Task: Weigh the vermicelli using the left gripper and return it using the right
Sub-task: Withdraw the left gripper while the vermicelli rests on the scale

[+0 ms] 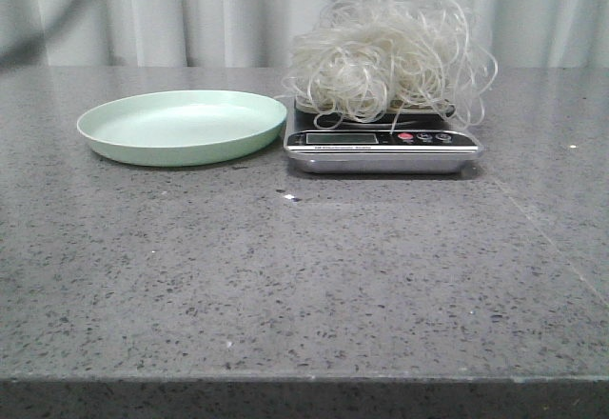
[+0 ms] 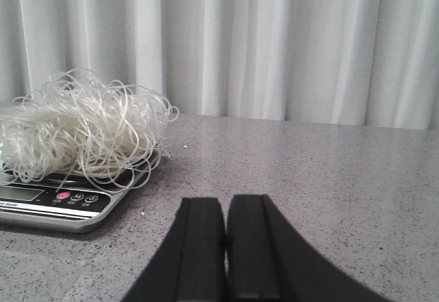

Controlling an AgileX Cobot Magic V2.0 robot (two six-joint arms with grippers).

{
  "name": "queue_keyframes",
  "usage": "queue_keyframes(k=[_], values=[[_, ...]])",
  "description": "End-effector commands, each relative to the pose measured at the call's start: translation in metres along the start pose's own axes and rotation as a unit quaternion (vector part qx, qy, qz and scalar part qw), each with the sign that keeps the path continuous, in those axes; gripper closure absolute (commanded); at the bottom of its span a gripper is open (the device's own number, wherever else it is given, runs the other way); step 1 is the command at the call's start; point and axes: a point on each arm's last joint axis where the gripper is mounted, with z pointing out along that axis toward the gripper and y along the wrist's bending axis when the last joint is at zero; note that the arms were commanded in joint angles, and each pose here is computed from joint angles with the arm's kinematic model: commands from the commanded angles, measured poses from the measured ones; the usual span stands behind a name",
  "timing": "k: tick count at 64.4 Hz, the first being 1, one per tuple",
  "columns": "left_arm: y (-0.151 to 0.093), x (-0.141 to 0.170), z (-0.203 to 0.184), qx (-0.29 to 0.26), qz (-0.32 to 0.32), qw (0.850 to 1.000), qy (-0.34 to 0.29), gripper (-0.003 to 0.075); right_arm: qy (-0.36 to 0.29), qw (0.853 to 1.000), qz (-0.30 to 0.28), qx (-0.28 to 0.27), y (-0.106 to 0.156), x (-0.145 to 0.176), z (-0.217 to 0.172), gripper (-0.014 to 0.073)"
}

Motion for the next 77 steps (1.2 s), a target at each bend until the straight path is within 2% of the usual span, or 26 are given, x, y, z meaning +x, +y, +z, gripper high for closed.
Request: queue_keyframes(k=[1, 12, 22, 45, 61, 77], values=[[0.003, -0.004, -0.069, -0.023, -0.003, 0.998, -0.061, 0.0217, -0.053, 0.999, -0.003, 0.002, 0.000, -0.011, -0.002, 0.0415], [0.024, 0.020, -0.102, -0.065, -0.020, 0.996, -0.060, 0.0217, -0.053, 0.999, -0.003, 0.002, 0.000, -0.011, -0.002, 0.0415], [0.025, 0.052, -0.118, -0.085, -0.026, 0.994, -0.063, 0.0218, -0.053, 0.999, -0.003, 0.002, 0.000, -0.011, -0.002, 0.0415], [-0.006, 0.142, -0.149, -0.129, -0.036, 0.980, -0.147, 0.0217, -0.053, 0.999, -0.003, 0.002, 0.000, -0.011, -0.002, 0.0415], [-0.029, 0.219, -0.168, -0.171, -0.026, 0.954, -0.245, 0.0217, -0.053, 0.999, -0.003, 0.002, 0.000, -0.011, -0.002, 0.0415], [-0.050, 0.297, -0.172, -0.186, -0.019, 0.937, -0.296, 0.0239, -0.053, 0.999, -0.003, 0.002, 0.000, -0.011, -0.002, 0.0415]])
